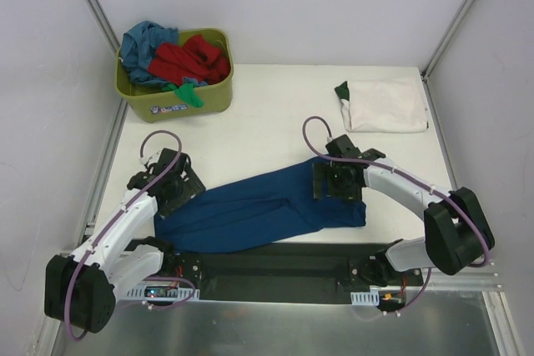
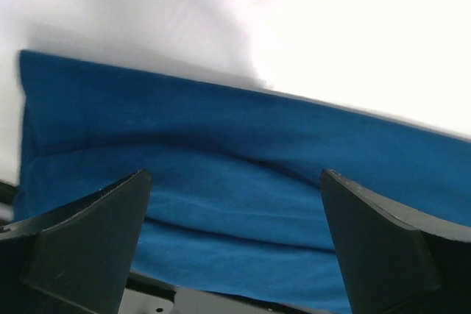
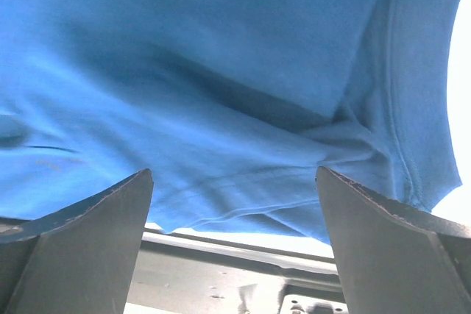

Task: Fold and stack the t-shirts
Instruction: Rotate the tshirt 90 degrees

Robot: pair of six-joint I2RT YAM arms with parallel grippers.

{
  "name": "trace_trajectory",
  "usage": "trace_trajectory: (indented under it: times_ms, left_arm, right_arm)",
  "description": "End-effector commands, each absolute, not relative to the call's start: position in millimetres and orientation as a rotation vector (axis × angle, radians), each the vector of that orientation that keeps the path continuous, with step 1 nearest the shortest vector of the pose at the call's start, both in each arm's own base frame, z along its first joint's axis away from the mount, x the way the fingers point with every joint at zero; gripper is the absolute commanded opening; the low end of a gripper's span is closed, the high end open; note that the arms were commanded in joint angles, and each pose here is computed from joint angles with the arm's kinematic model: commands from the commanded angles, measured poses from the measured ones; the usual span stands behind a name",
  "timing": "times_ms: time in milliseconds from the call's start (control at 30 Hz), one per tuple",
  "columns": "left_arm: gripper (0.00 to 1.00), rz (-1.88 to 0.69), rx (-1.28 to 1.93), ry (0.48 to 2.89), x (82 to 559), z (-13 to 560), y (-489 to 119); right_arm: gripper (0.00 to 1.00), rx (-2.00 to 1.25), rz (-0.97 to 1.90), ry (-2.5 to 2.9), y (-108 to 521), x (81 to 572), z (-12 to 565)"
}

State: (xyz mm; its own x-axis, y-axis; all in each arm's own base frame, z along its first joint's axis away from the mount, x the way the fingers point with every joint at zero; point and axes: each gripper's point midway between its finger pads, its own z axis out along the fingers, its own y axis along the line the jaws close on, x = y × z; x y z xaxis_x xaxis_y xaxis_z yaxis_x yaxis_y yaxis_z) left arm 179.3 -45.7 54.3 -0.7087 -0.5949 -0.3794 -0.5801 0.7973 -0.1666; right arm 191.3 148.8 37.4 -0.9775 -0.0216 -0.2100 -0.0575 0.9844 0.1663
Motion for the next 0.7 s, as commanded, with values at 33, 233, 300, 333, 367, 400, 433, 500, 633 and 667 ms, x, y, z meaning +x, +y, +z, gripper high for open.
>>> trace_trajectory:
  times_ms: [33,233,300,333,367,400,433,500,633,667]
  left_arm:
    - [0.99,-0.326,-0.716,2.573,198.8,75.2,-83.9]
    - [0.99,-0.545,-0.555,2.615,207.6,68.4,-123.9]
    - [0.99,-0.535,-0.548,2.633,207.7,64.2,-124.5]
    - [0.99,-0.527,-0.546,2.651,206.8,59.8,-125.2]
    - [0.99,-0.520,-0.537,2.664,205.0,55.6,-124.5]
    - [0.99,-0.508,-0.525,2.672,204.7,52.7,-123.6]
    - [0.99,-0.482,-0.518,2.686,204.3,48.1,-121.1]
    - [0.99,-0.466,-0.500,2.706,201.9,43.4,-119.7]
    - [0.99,-0.490,-0.514,2.722,198.4,37.3,-122.8]
    - [0.99,-0.520,-0.526,2.718,198.2,35.8,-126.2]
  right_arm:
    - [0.97,-0.085,0.369,2.795,163.8,211.2,76.5]
    - [0.97,-0.048,0.564,2.862,190.6,200.3,67.2]
    - [0.97,-0.015,0.591,2.888,194.8,198.5,57.7]
    - [0.97,0.018,0.570,2.915,193.4,199.1,48.8]
    - [0.97,0.050,0.557,2.918,193.0,204.2,45.1]
    - [0.97,0.079,0.549,2.936,191.6,206.1,41.2]
    - [0.97,0.125,0.536,2.967,187.7,210.5,31.4]
    - [0.97,0.180,0.535,2.964,187.0,224.7,27.8]
    - [0.97,0.277,0.530,2.966,176.9,263.1,15.0]
    - [0.97,0.283,0.582,2.968,180.7,269.7,16.8]
